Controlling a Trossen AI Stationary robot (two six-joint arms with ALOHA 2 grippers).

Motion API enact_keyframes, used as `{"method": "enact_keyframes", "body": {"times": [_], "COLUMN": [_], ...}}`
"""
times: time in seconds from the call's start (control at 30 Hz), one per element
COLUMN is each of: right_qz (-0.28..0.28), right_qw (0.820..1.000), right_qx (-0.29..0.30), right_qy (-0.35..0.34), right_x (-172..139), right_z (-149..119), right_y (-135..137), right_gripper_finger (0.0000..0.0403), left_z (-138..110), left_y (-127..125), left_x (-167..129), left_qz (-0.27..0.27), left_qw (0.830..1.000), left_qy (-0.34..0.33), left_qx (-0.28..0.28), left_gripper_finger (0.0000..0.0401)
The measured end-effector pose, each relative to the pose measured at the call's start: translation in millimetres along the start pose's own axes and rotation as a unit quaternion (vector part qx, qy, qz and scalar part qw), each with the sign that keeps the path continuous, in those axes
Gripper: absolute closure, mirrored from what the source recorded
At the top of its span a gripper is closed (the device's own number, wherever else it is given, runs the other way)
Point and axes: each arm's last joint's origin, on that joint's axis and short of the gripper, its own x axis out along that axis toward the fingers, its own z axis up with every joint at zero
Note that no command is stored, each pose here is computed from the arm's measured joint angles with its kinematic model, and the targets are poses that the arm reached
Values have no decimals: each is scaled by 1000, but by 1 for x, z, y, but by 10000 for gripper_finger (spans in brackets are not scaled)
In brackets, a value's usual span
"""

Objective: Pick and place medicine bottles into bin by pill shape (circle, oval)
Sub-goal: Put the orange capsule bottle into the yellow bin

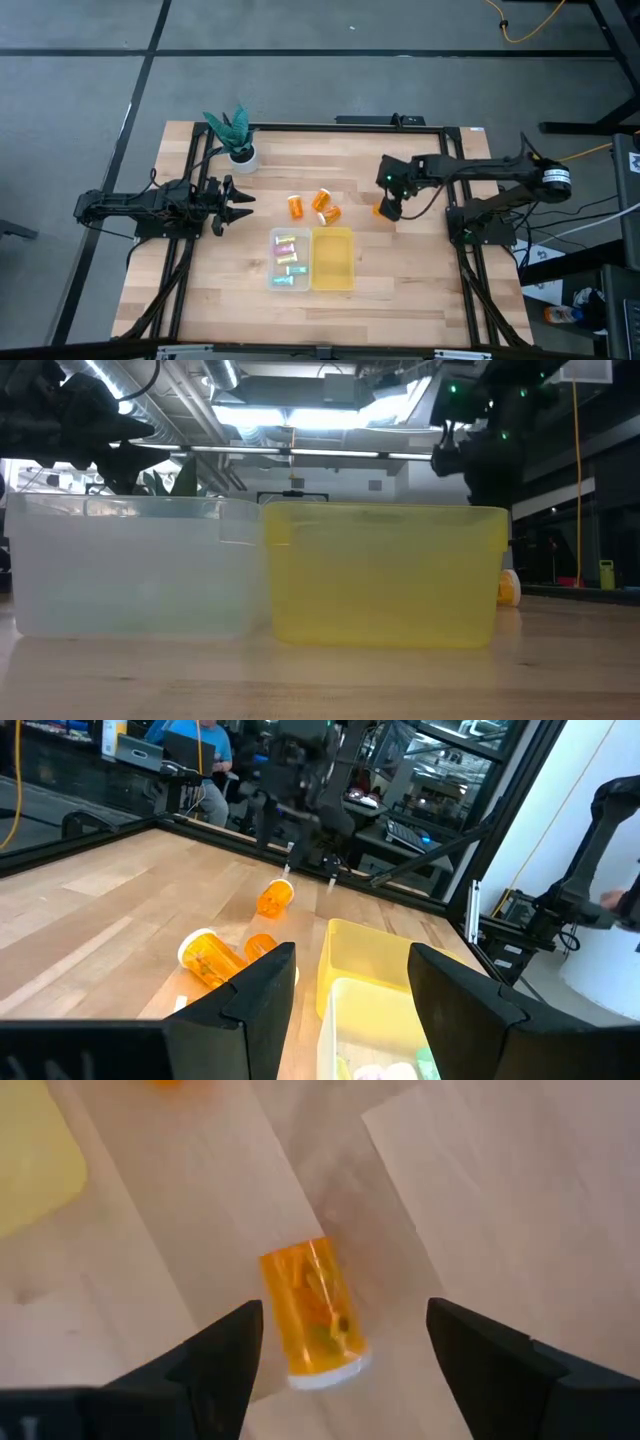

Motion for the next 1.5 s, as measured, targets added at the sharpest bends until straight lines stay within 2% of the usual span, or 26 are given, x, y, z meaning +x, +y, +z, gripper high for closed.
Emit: {"method": "enact_keyframes", "body": {"times": [0.2, 0.53, 0.8, 1.03, 1.13, 1.33, 1.5], "right_qz": [38, 42, 33, 29, 27, 28, 31], "right_qw": [998, 998, 997, 997, 998, 998, 998], "right_qx": [-48, -55, -63, -41, -27, 4, 23], "right_qy": [-20, -9, 38, 50, 50, 53, 41], "right_x": [18, 33, 63, 74, 74, 72, 62], "right_z": [-8, -15, -15, -14, -14, -13, 1], "right_y": [0, -1, -1, -1, -1, 0, 3], "right_gripper_finger": [118, 118, 118, 121, 139, 206, 239], "left_z": [0, 0, 0, 0, 0, 0, 0], "left_y": [0, 0, 0, 0, 0, 0, 0], "left_x": [0, 0, 0, 0, 0, 0, 0], "left_qz": [0, 0, 0, 0, 0, 0, 0], "left_qw": [1000, 1000, 1000, 1000, 1000, 1000, 1000], "left_qy": [0, 0, 0, 0, 0, 0, 0], "left_qx": [0, 4, 4, 4, 4, 4, 4], "left_gripper_finger": [211, 211, 211, 211, 211, 211, 211]}}
